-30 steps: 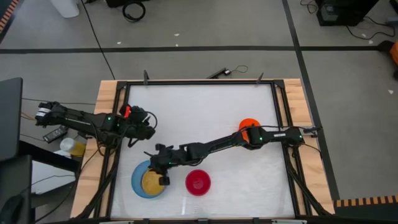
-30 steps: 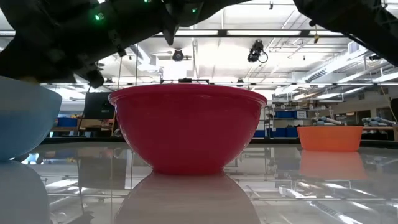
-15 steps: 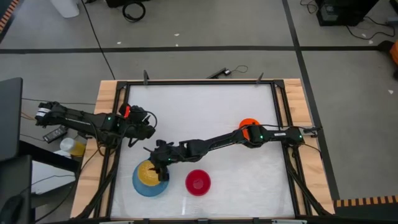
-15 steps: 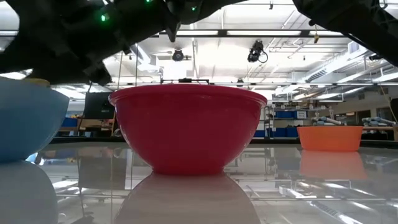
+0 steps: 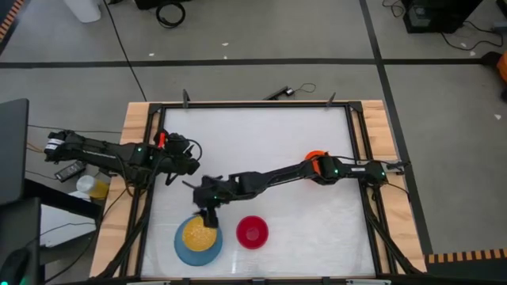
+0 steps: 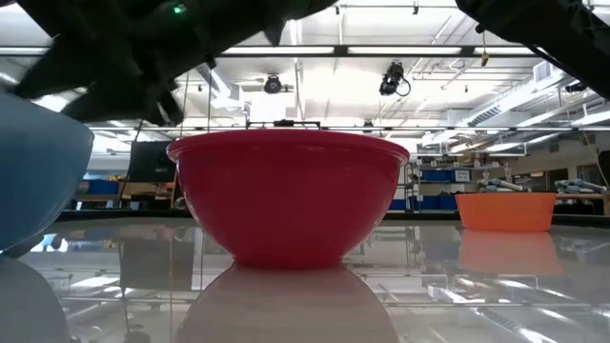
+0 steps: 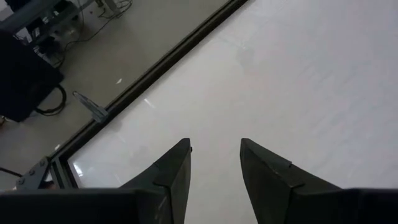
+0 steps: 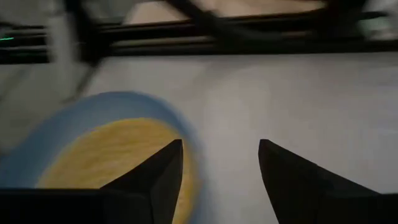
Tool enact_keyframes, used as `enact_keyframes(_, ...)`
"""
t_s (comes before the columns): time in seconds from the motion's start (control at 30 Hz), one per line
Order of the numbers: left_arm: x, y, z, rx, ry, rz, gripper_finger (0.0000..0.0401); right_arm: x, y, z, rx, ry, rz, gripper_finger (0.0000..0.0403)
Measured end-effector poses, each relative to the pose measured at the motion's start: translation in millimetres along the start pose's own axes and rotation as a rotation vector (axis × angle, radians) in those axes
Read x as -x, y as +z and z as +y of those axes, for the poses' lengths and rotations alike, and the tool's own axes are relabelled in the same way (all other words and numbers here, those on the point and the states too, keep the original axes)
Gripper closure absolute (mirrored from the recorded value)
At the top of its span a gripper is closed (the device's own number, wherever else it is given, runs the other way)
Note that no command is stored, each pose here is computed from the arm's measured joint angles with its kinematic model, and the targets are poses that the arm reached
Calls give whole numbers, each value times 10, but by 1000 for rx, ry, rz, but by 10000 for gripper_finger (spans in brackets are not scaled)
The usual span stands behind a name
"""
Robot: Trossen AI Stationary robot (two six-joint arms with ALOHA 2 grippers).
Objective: Nest bowls inside each other
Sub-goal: Stack the orange bowl on top of the yellow bowl
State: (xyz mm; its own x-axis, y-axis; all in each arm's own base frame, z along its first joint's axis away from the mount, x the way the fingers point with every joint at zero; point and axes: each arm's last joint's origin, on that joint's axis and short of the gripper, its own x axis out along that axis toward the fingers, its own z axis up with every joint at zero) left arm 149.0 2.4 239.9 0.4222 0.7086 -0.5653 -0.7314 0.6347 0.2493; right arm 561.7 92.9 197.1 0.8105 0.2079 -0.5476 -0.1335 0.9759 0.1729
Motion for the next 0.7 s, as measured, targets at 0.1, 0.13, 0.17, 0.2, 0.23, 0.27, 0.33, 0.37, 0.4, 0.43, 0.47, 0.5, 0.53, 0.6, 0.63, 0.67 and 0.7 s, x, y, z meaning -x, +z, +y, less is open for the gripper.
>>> enact_keyframes(0.1, -8, 2, 8, -6, 6, 3, 260, 137, 77, -15, 24, -105, 19, 188)
enact_keyframes(0.13, -10, 2, 11, -13, 9, 5, 260, 205, 98, -10, 28, -142, 44, 188)
enact_keyframes(0.17, -11, 2, 12, -18, 10, 5, 260, 270, 103, 9, 33, -175, 77, 189)
enact_keyframes(0.2, -12, 2, 12, -21, 9, 6, 260, 343, 107, 32, 39, -215, 114, 189)
enact_keyframes(0.23, -12, 1, 11, -28, 4, 9, 260, 425, 106, 59, 48, -258, 158, 190)
enact_keyframes(0.27, -11, -1, 10, -32, 0, 13, 260, 505, 92, 87, 60, -307, 208, 190)
enact_keyframes(0.33, -11, -3, 8, -53, -9, 19, 260, 678, 44, 127, 69, -438, 315, 190)
enact_keyframes(0.37, -11, -4, 6, -61, -13, 21, 260, 769, 7, 141, 62, -518, 370, 191)
enact_keyframes(0.4, -11, -4, 6, -71, -16, 23, 260, 863, -38, 135, 55, -598, 429, 191)
enact_keyframes(0.43, -11, -4, 6, -82, -16, 23, 260, 953, -95, 118, 50, -677, 488, 191)
enact_keyframes(0.47, -11, -4, 5, -87, -17, 23, 260, 1051, -153, 97, 38, -750, 542, 191)
enact_keyframes(0.5, -11, -4, 5, -93, -18, 23, 260, 1150, -211, 65, 22, -819, 596, 191)
enact_keyframes(0.53, -11, -4, 5, -97, -18, 23, 260, 1253, -268, 43, 6, -875, 643, 191)
enact_keyframes(0.6, -11, -5, 3, -99, -24, 26, 260, 1461, -378, 4, -21, -969, 711, 191)
enact_keyframes(0.63, -11, -6, 2, -99, -28, 29, 260, 1562, -444, -16, -32, -998, 740, 191)
enact_keyframes(0.67, -11, -6, 1, -102, -31, 31, 260, 1662, -509, -35, -53, -1010, 756, 191)
enact_keyframes(0.7, -11, -6, 0, -102, -33, 32, 260, 1769, -574, -60, -85, -1009, 765, 191)
